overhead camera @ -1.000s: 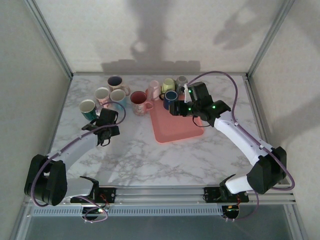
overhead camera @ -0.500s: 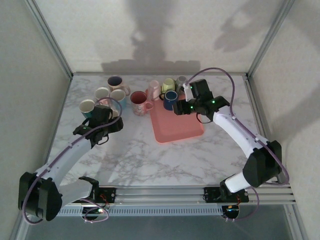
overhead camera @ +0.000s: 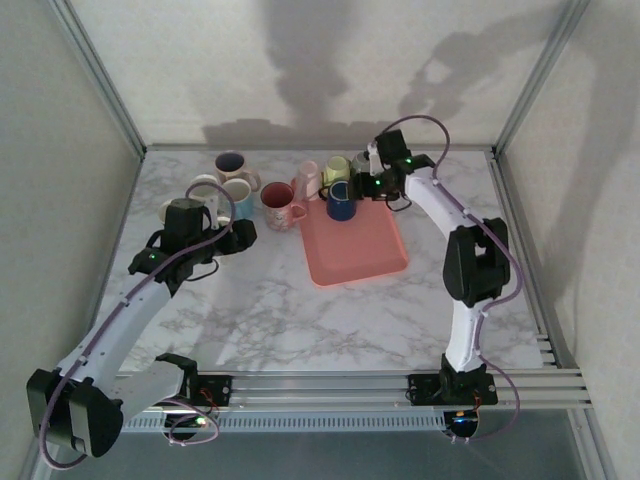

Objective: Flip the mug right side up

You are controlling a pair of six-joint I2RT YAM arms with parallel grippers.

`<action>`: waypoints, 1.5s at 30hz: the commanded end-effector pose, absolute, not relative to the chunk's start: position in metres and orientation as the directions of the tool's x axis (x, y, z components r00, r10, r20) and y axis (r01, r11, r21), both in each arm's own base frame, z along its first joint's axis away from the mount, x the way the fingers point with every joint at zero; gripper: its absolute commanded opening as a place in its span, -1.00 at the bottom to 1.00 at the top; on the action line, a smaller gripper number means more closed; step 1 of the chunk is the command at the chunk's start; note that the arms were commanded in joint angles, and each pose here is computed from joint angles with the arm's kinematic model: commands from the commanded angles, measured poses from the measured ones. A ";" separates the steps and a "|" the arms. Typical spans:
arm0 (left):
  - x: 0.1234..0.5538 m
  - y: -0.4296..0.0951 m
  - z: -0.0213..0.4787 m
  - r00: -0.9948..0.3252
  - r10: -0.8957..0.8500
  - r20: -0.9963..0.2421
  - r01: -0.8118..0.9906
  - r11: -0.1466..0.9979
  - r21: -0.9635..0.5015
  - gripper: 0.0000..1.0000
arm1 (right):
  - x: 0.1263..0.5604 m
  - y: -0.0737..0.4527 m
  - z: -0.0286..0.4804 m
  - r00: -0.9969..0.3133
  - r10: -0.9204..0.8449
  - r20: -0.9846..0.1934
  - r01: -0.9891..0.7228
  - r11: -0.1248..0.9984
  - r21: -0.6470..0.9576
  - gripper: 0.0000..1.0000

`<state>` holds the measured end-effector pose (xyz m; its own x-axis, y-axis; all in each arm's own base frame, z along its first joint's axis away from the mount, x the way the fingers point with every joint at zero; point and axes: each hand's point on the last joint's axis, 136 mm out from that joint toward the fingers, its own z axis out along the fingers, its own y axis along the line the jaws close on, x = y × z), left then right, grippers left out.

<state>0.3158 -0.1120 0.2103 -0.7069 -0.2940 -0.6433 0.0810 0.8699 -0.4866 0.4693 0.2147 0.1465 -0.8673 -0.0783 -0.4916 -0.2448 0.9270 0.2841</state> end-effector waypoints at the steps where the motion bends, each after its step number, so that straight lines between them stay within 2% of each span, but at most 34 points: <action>1: 0.324 -0.123 0.225 -0.694 -0.314 -0.648 0.134 0.828 -0.545 0.42 | 0.482 0.221 0.139 -0.906 0.162 -0.390 0.001 0.924 0.382 0.43; 6: 0.330 -0.127 0.229 -0.685 -0.334 -0.648 0.145 0.809 -0.570 0.42 | 0.501 0.232 0.120 -0.901 0.303 -0.311 0.144 0.884 0.444 0.44; 16: 0.337 -0.127 0.231 -0.672 -0.326 -0.665 0.155 0.816 -0.557 0.41 | 0.495 0.237 0.087 -0.915 0.338 -0.222 0.228 0.884 0.407 0.40; 20: 0.340 -0.130 0.231 -0.675 -0.292 -0.677 0.187 0.820 -0.540 0.40 | 0.473 0.230 0.079 -0.935 0.282 -0.214 0.186 0.906 0.380 0.25; 25: 0.340 -0.144 0.231 -0.679 -0.208 -0.704 0.281 0.813 -0.511 0.38 | 0.437 0.207 0.078 -0.969 0.118 -0.217 0.044 0.947 0.317 0.24; 29: 0.336 -0.162 0.235 -0.650 -0.115 -0.751 0.388 0.800 -0.458 0.40 | 0.416 0.180 0.087 -0.972 -0.076 -0.222 -0.133 0.957 0.256 0.24; 34: 0.332 -0.195 0.237 -0.560 0.046 -0.827 0.565 0.752 -0.340 0.41 | 0.420 0.163 0.123 -0.940 -0.160 -0.300 -0.239 0.939 0.247 0.23; 39: 0.335 -0.236 0.233 -0.392 0.224 -0.892 0.740 0.653 -0.161 0.39 | 0.411 0.190 0.180 -0.911 -0.020 -0.412 -0.225 0.861 0.456 0.29; 43: 0.350 -0.257 0.222 -0.258 0.338 -0.905 0.828 0.560 -0.027 0.35 | 0.397 0.183 0.185 -0.909 0.043 -0.414 -0.180 0.856 0.485 0.30; 45: 0.355 -0.269 0.211 -0.184 0.431 -0.883 0.878 0.477 0.050 0.33 | 0.390 0.177 0.185 -0.909 0.050 -0.413 -0.175 0.855 0.488 0.30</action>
<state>0.3457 -0.2488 0.1971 -0.4155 0.3216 -0.8508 0.7718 0.6197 -0.1427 0.3970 0.1781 0.1886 -0.8999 0.0119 -0.4359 -0.2028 0.8735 0.4426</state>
